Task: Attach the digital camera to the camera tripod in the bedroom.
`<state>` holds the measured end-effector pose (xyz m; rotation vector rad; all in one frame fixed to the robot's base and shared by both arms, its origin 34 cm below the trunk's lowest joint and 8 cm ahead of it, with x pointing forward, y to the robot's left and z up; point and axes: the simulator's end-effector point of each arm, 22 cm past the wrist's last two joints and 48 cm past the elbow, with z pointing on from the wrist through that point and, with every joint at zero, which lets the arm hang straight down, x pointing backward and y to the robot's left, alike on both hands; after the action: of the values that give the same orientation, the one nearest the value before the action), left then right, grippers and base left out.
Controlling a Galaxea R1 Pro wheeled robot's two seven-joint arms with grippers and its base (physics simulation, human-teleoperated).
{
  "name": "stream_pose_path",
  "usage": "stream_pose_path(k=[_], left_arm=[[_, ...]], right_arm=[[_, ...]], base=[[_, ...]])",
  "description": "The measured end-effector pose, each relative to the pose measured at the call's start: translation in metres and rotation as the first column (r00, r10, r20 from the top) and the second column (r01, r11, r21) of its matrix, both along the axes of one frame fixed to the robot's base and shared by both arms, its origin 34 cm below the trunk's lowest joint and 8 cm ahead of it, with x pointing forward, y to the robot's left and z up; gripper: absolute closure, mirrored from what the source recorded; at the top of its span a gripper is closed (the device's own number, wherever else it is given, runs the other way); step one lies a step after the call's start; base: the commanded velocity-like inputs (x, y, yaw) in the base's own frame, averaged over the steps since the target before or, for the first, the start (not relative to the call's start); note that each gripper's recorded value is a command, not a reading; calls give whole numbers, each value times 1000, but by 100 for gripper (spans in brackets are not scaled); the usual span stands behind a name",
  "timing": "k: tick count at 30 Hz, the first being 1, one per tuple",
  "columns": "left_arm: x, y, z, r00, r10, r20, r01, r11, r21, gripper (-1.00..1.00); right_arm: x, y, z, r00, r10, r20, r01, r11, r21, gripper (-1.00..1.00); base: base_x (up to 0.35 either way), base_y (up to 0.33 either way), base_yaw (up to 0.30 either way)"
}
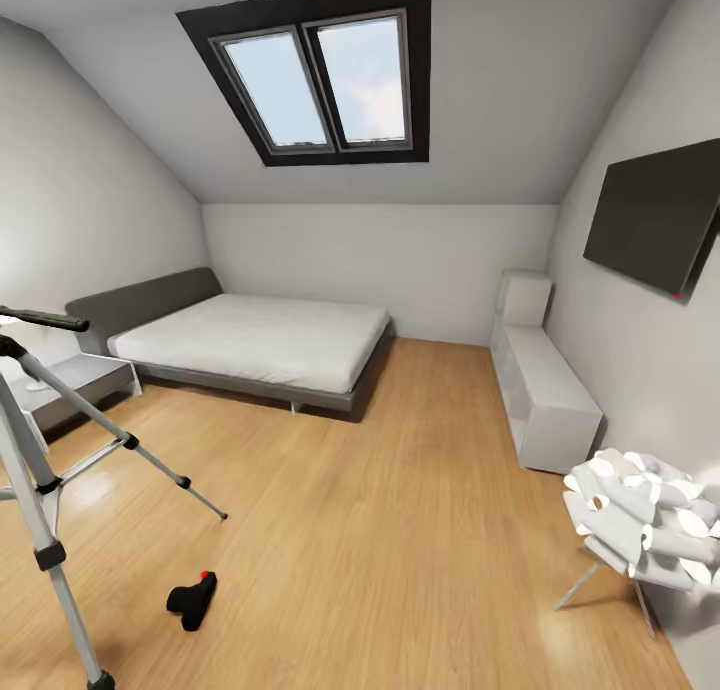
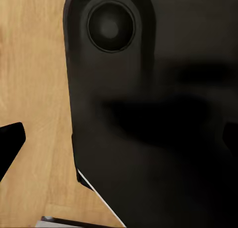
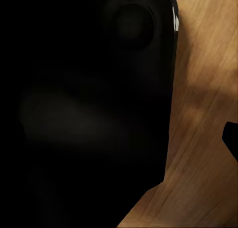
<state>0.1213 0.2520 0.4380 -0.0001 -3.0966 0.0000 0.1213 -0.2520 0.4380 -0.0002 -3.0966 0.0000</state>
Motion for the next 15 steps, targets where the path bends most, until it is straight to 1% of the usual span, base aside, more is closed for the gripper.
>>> stream_pose_path(k=[2, 9, 15], left_arm=[[0, -9, 0, 1000, 14, -1, -14, 1000, -12, -100], [-1, -8, 0, 1000, 14, -1, -14, 1000, -11, -100], [22, -9, 0, 997, 46, 62, -45, 999, -12, -100]], right_arm=[[2, -3, 0, 1000, 8, 3, -8, 1000, -4, -100], [2, -2, 0, 1000, 8, 3, -8, 1000, -3, -100], [2, -3, 0, 1000, 7, 3, -7, 1000, -4, -100]], base=[[0, 0, 0], [0, 0, 0], [0, 0, 0]])
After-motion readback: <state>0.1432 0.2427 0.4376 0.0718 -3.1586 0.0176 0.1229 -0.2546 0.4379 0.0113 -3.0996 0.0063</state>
